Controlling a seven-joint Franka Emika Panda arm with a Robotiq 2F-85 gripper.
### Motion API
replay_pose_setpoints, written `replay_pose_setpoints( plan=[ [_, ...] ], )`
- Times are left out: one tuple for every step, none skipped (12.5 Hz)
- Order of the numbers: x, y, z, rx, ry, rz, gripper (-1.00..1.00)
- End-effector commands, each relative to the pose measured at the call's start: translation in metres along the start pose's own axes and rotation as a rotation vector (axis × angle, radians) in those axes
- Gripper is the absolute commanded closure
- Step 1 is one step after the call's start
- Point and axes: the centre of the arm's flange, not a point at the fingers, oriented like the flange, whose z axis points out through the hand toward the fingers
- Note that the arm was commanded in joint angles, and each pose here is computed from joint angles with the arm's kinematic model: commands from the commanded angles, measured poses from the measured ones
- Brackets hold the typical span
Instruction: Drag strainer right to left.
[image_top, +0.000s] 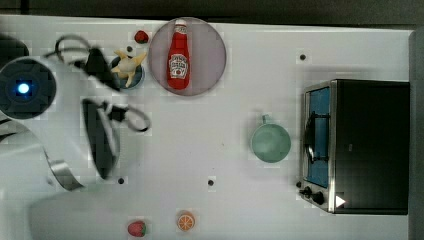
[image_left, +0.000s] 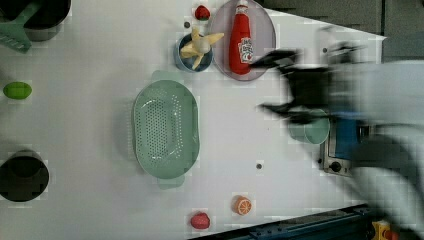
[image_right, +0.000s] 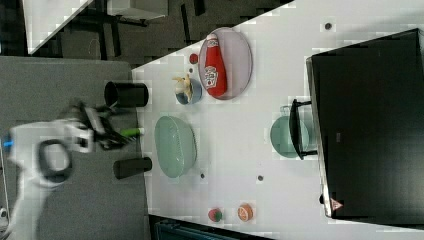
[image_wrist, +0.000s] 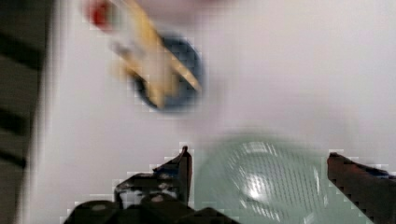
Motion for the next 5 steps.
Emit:
replay_pose_setpoints(
  plan=[
    [0.153,0.036,-0.076,-0.005,0.086,-0.177,-1.00],
    [0.185,0.055,-0.094,-0.034,0.108,-0.242,-1.00],
    [0.212,0.073,-0.110,-0.053,0.114,-0.295,-1.00],
    [0.234,0.091,-0.122,-0.067,0.098,-0.332,-1.00],
    [0.249,0.107,-0.132,-0.078,0.074,-0.353,-1.00]
  ],
)
